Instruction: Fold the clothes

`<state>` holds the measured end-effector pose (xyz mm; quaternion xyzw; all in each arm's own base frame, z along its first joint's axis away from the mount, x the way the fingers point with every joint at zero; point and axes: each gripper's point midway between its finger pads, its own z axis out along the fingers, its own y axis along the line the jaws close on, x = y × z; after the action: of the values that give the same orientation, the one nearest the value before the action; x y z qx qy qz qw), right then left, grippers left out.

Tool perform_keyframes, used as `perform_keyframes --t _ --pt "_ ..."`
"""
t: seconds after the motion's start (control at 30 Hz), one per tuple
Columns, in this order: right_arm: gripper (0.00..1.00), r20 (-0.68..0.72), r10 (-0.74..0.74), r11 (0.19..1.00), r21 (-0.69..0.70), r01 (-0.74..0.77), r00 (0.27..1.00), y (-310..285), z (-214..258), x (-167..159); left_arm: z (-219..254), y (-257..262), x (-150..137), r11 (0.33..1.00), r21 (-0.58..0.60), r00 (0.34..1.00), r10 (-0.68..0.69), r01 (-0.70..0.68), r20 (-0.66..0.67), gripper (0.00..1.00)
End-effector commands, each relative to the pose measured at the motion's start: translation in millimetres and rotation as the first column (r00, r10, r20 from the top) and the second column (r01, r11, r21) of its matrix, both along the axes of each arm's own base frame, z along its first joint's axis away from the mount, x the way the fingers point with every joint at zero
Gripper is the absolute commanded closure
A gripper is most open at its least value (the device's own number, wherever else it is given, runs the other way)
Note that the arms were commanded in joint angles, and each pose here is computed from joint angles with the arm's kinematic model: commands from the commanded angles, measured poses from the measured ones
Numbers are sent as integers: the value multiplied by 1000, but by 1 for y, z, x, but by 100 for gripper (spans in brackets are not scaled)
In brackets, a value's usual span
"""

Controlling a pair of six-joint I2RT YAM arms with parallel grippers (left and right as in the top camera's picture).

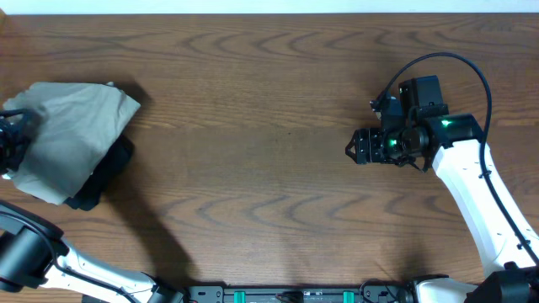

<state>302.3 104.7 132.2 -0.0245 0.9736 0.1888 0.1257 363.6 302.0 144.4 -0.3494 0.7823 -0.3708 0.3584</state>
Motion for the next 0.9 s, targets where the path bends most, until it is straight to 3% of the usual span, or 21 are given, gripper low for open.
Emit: perform_keyframes --t 0.0,0.2,0.4,0.53,0.7,0.87 --pt "15 2 -16 1000 -1 16 1000 -3 1 0 20 -19 11 998 35 998 -55 54 34 2" --pt "4 25 -15 1000 2 15 1000 -3 3 5 83 -57 23 956 277 994 -108 98 21 2" --pt "1 65 -16 1000 8 15 998 -2 6 14 134 -149 38 884 403 962 -271 239 25 2" --pt "1 107 -22 999 -31 25 994 -8 7 23 136 -211 45 811 475 932 -358 342 -61 2" --pt "1 157 -66 983 -160 91 985 -32 2 38 117 -288 50 672 556 866 -452 489 -215 2" --pt "1 169 -76 976 -189 108 983 -37 -1 42 101 -328 49 538 635 825 -454 555 -336 2"
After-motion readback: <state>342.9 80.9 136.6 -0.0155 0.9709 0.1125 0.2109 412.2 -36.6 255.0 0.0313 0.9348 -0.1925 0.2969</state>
